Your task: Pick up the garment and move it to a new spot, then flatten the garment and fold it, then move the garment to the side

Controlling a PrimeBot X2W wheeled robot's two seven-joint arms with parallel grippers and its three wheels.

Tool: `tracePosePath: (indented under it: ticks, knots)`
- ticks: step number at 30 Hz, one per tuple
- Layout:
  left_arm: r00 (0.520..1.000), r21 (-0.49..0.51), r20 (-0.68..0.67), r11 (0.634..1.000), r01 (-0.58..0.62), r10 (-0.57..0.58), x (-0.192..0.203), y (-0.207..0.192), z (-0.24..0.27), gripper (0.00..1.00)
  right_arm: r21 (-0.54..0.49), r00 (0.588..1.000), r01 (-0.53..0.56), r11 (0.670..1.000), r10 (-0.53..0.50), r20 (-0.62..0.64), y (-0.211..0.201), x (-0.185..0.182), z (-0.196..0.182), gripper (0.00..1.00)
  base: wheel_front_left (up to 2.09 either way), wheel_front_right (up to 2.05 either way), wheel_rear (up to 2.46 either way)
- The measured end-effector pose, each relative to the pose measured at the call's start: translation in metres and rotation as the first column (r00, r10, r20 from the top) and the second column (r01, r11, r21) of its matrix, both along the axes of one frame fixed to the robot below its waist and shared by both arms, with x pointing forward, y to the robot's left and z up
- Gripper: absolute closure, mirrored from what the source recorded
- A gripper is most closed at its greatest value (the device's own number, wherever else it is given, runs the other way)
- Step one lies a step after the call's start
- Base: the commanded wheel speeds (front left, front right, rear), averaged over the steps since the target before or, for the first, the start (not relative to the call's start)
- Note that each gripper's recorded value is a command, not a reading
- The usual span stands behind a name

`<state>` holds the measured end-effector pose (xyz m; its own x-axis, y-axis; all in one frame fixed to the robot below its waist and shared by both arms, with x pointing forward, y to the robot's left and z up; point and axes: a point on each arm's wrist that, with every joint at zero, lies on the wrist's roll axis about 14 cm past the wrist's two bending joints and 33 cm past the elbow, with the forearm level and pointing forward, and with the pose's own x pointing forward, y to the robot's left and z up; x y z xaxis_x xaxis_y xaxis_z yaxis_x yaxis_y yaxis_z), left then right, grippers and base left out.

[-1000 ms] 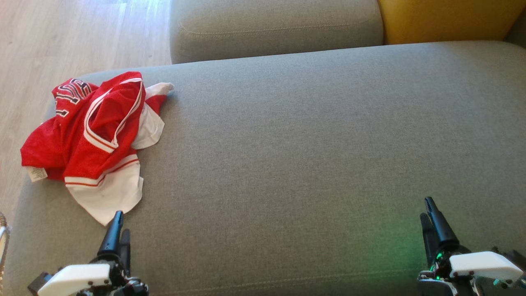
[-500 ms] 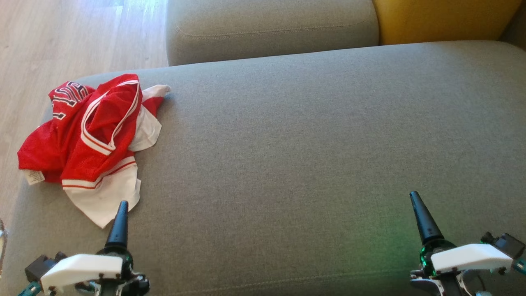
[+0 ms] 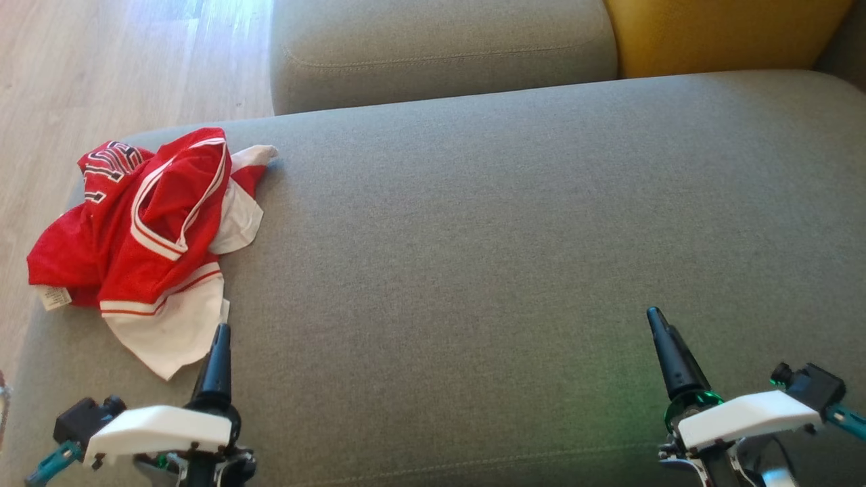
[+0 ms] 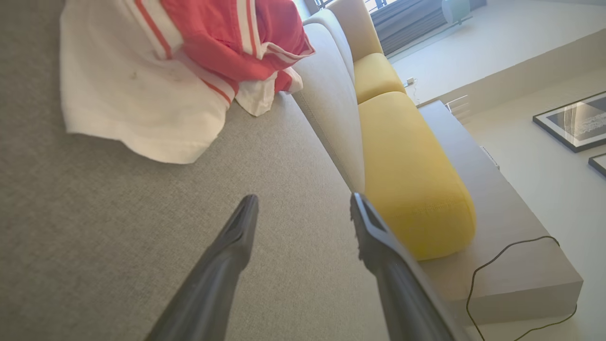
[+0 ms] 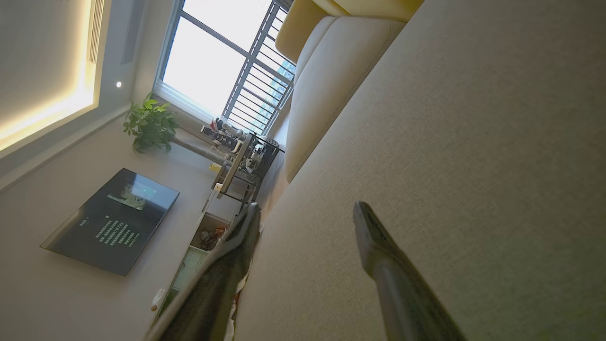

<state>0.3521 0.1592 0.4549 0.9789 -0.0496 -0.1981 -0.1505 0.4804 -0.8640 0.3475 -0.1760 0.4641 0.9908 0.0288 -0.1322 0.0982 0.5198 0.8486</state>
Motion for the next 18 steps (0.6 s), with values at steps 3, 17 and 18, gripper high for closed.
tracePosePath:
  ticks: [3,17,18]
  knots:
    - [1.0,0.043,0.022,0.999,0.008,-0.009,0.002,-0.002,0.006,0.0,-0.036,1.0,-0.005,0.999,0.006,0.01,0.001,0.0,0.002,0.0,0.0,0.0,0.0]
    - [0.999,0.218,0.047,0.976,0.011,-0.021,0.0,-0.003,0.014,0.0,-0.195,0.996,-0.004,0.981,0.021,0.084,0.001,0.001,0.022,0.0,0.0,0.0,0.0]
    - [0.998,0.234,0.056,0.972,0.01,-0.024,0.0,-0.003,0.016,0.0,-0.209,0.996,-0.002,0.978,0.022,0.09,0.001,0.001,0.023,0.0,0.0,0.0,0.0]
